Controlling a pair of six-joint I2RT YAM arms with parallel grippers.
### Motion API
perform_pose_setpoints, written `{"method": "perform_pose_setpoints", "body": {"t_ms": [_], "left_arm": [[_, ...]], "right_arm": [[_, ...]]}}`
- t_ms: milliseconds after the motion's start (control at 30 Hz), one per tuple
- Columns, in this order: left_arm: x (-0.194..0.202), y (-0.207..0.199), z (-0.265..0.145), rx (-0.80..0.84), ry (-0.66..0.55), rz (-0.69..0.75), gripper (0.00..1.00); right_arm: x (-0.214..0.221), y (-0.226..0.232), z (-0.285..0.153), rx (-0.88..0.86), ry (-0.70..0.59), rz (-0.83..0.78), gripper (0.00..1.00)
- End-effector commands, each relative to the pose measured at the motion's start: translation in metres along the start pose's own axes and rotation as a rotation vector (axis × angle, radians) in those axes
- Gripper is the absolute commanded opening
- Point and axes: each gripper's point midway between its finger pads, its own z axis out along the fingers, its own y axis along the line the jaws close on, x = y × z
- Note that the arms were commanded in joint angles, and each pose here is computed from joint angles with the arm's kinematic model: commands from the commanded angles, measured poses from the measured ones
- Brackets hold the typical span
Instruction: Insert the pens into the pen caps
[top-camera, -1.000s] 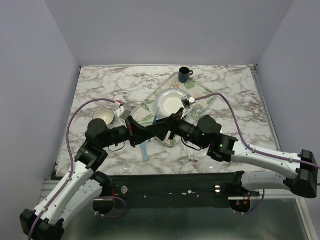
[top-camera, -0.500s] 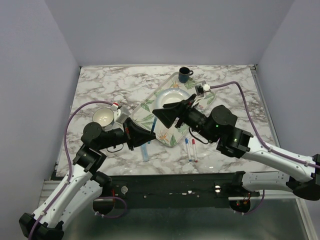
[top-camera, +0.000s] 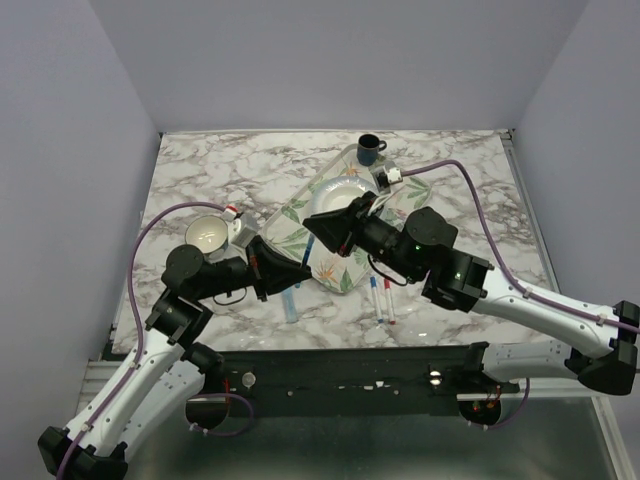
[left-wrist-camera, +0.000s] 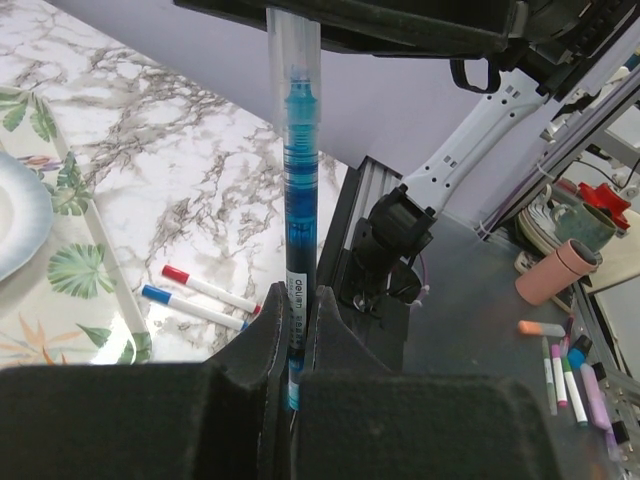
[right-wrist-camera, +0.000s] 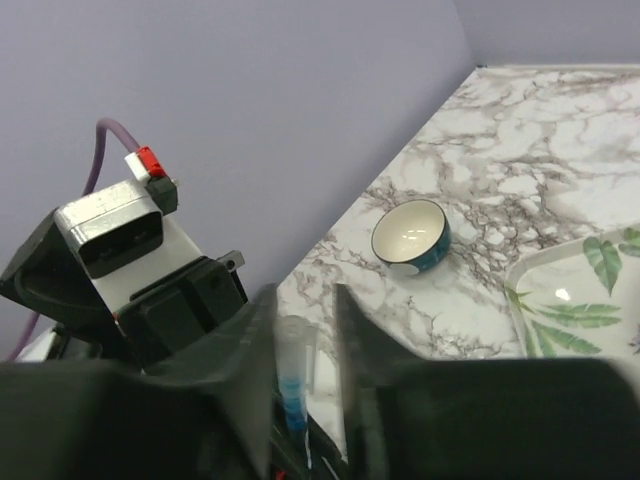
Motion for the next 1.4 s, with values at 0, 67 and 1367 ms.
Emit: {"method": "perform_pose_setpoints", "body": {"t_ms": [0, 67, 1367], "left_arm": [[-0.001, -0.005, -0.001, 0.028, -0.009, 0.024, 0.00], [-0.003, -0.005, 0.000, 0.022, -0.019, 0.016, 0.00], [-0.139, 0.026, 0.052, -0.130, -0.194, 0.115, 0.00]], "right_arm": [[0.014, 0.006, -0.003, -0.045, 0.042, -0.007, 0.17], [0.026, 0.002, -0.004, -0.048, 0.068, -0.004, 0.01], [0.202, -0.031, -0.063, -0.052, 0.517, -0.052, 0.01]]}}
